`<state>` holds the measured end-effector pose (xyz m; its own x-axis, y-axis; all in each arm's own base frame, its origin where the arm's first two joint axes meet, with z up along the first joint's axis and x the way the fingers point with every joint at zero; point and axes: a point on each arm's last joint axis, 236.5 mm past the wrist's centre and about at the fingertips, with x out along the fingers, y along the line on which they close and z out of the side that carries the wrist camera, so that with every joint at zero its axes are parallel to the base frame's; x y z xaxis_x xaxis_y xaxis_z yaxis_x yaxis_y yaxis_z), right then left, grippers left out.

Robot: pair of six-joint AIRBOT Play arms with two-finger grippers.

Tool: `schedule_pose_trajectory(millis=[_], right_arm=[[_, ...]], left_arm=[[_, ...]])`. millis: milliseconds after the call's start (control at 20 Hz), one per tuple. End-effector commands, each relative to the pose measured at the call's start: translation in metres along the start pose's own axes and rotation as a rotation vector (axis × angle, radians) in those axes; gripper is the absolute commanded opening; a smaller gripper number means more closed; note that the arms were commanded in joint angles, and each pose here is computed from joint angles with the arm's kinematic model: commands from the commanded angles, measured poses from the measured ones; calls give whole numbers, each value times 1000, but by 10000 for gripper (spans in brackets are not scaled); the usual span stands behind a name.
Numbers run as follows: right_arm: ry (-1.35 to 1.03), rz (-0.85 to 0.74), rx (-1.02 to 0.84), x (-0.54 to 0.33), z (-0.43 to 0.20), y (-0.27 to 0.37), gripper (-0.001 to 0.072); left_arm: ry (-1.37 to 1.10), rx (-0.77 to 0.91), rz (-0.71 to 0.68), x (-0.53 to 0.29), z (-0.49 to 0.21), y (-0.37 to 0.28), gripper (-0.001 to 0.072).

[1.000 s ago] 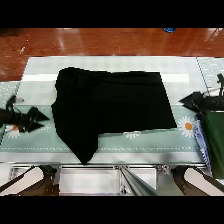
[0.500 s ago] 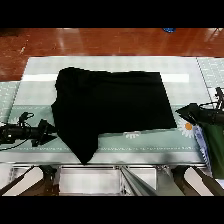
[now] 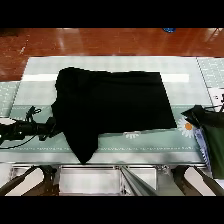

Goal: Fold the shirts.

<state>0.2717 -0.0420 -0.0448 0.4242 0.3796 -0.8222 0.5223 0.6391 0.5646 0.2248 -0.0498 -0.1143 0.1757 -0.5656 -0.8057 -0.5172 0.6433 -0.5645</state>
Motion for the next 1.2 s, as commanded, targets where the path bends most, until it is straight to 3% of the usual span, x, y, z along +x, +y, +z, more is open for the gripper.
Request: schedule_pose_trajectory(millis=[0,200,600,650,700,750,950,1150], right_arm=[[116,-82,74,-1,-24,-40,407],[249,-10,132,28,-62,-43,407],[207,64,128,81,-31,-12,406],[218,71,105,88,-28,-3,374],[232,77,72,93,-27,8,229],[242,97,9,95,-24,24,16],[236,240,-276,50,14,127,22],[-164,368,-554,-94,91,272,22]], left_arm=[[-18,15,4,2,4,-2,19],[-38,14,10,2,8,-1,19],[-39,14,9,2,9,-1,19],[-44,14,10,2,10,-1,19],[-49,10,3,2,11,-3,19],[-59,7,-13,0,15,-8,19],[-218,95,-197,-58,68,-92,19],[-578,387,-480,-223,109,-250,19]])
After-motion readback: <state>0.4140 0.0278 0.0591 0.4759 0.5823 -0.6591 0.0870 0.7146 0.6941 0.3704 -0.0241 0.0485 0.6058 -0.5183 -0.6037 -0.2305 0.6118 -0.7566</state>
